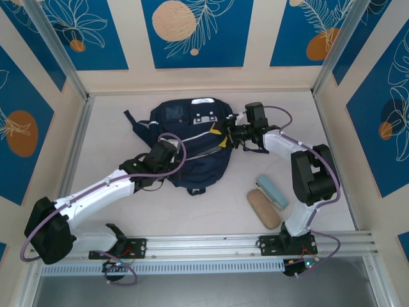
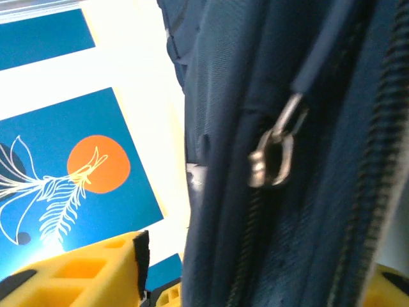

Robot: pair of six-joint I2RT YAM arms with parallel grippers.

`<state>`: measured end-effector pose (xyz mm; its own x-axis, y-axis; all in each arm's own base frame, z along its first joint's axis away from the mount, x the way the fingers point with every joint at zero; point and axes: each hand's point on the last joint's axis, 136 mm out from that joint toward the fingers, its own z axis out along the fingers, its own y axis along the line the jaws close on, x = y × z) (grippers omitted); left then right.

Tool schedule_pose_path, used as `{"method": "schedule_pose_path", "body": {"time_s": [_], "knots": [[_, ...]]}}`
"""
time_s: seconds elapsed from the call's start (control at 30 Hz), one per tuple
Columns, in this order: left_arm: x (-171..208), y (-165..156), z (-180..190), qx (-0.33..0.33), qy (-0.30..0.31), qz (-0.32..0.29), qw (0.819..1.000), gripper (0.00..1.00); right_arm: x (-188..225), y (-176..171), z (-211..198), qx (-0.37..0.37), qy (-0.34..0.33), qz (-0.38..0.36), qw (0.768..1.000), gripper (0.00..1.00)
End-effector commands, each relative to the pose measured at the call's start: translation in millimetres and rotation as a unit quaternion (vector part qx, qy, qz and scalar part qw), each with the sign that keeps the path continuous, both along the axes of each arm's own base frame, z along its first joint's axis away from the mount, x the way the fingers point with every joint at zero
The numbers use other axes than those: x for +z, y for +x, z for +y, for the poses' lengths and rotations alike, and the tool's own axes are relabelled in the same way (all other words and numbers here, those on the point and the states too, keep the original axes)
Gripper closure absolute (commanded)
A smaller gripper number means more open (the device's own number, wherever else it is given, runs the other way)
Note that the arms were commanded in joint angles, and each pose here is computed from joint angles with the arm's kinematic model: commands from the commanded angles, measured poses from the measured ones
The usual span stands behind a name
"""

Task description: Pack the student bag

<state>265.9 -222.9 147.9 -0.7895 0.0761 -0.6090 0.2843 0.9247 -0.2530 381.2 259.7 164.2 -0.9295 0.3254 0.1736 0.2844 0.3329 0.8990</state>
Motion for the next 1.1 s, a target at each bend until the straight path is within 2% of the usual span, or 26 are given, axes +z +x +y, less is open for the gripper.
{"method": "schedule_pose_path", "body": {"time_s": [0.0,0.2,0.3,0.43,0.5,0.57,0.67,0.8,1.07], "knots": [[25.1,12.0,-26.4,-0.047,-0.033,-0.029,0.998,1.00,29.9,-10.4,4.9,-0.005,0.021,-0.020,1.000,0.41],[35.5,11.8,-48.6,-0.085,-0.069,-0.038,0.993,1.00,14.5,-43.8,21.5,-0.032,-0.026,0.024,0.999,0.40],[32.4,9.6,-51.9,-0.097,-0.070,-0.033,0.992,1.00,4.8,-52.4,32.8,-0.041,-0.078,0.029,0.996,0.43],[24.2,11.1,-44.0,-0.089,-0.045,-0.036,0.994,1.00,-5.9,-52.4,42.0,-0.050,-0.116,0.033,0.991,0.52],[26.5,13.1,-41.0,-0.085,-0.038,-0.041,0.995,1.00,-9.3,-47.6,41.5,-0.062,-0.122,0.036,0.990,0.61],[29.7,16.4,-32.3,-0.071,-0.021,-0.046,0.996,1.00,-6.7,-41.6,38.9,-0.075,-0.129,0.030,0.988,0.73],[30.8,19.4,-10.2,-0.043,0.016,-0.046,0.998,1.00,4.4,-38.5,34.8,-0.075,-0.142,0.010,0.987,0.82],[19.1,17.6,18.1,-0.022,0.051,-0.039,0.998,1.00,15.6,-39.9,24.4,-0.075,-0.152,-0.025,0.985,0.85],[-13.9,11.4,58.9,0.033,0.069,0.005,0.997,1.00,51.8,-33.2,14.2,-0.058,-0.099,-0.055,0.992,0.88]]}}
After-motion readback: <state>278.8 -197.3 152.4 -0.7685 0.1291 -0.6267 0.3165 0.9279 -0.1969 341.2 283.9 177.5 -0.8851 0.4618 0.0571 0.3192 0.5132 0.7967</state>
